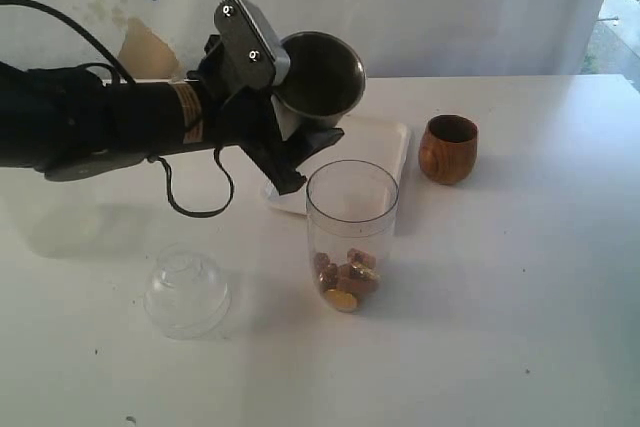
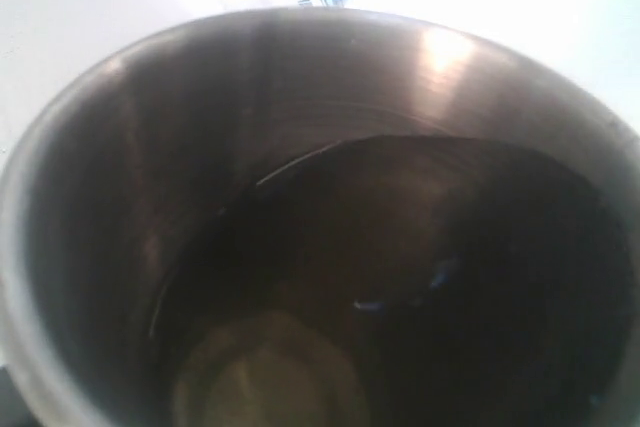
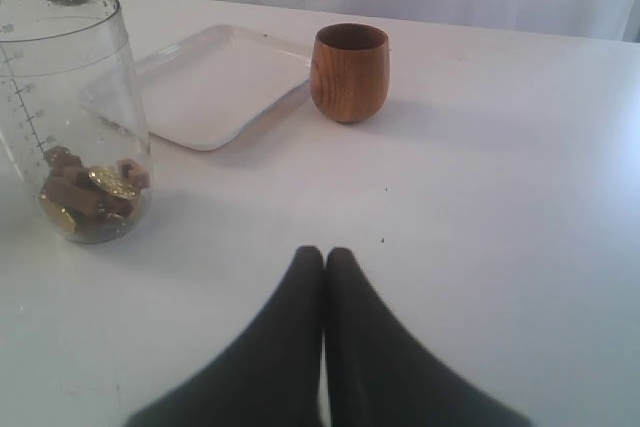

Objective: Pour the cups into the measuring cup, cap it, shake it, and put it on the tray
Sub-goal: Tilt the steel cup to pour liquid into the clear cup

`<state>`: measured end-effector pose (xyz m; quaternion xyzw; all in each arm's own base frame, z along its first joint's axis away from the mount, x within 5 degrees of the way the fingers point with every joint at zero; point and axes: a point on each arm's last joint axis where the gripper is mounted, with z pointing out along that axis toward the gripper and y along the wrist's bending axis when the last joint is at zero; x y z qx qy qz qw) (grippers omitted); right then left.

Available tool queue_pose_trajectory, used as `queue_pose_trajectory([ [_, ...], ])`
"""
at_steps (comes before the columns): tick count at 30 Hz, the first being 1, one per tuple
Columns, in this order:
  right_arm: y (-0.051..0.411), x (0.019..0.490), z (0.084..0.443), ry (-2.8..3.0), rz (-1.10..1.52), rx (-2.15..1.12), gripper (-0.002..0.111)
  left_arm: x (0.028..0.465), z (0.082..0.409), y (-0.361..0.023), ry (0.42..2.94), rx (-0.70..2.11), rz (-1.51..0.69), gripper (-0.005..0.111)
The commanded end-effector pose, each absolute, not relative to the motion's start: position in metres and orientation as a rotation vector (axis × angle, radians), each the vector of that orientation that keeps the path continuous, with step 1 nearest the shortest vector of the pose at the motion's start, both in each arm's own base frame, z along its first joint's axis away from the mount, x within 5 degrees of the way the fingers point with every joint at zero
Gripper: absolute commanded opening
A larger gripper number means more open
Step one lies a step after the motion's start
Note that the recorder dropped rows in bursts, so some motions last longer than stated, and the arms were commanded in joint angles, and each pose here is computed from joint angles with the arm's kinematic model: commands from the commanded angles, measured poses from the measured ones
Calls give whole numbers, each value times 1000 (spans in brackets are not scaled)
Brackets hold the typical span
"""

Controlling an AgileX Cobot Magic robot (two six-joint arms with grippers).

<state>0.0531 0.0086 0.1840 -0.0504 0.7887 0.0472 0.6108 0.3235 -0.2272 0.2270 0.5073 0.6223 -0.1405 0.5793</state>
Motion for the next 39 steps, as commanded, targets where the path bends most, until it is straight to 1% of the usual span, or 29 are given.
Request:
queue_pose_trajectory([
  [1, 8, 53, 183, 1821, 103, -115, 0, 324, 243, -232, 1373, 1142, -374, 0],
  [9, 8, 53, 183, 1821, 103, -115, 0, 328, 251, -235, 1329, 1147, -352, 0],
  [39, 8, 53, 183, 1821, 103, -115, 0, 327, 250, -235, 1172, 1313, -169, 0],
])
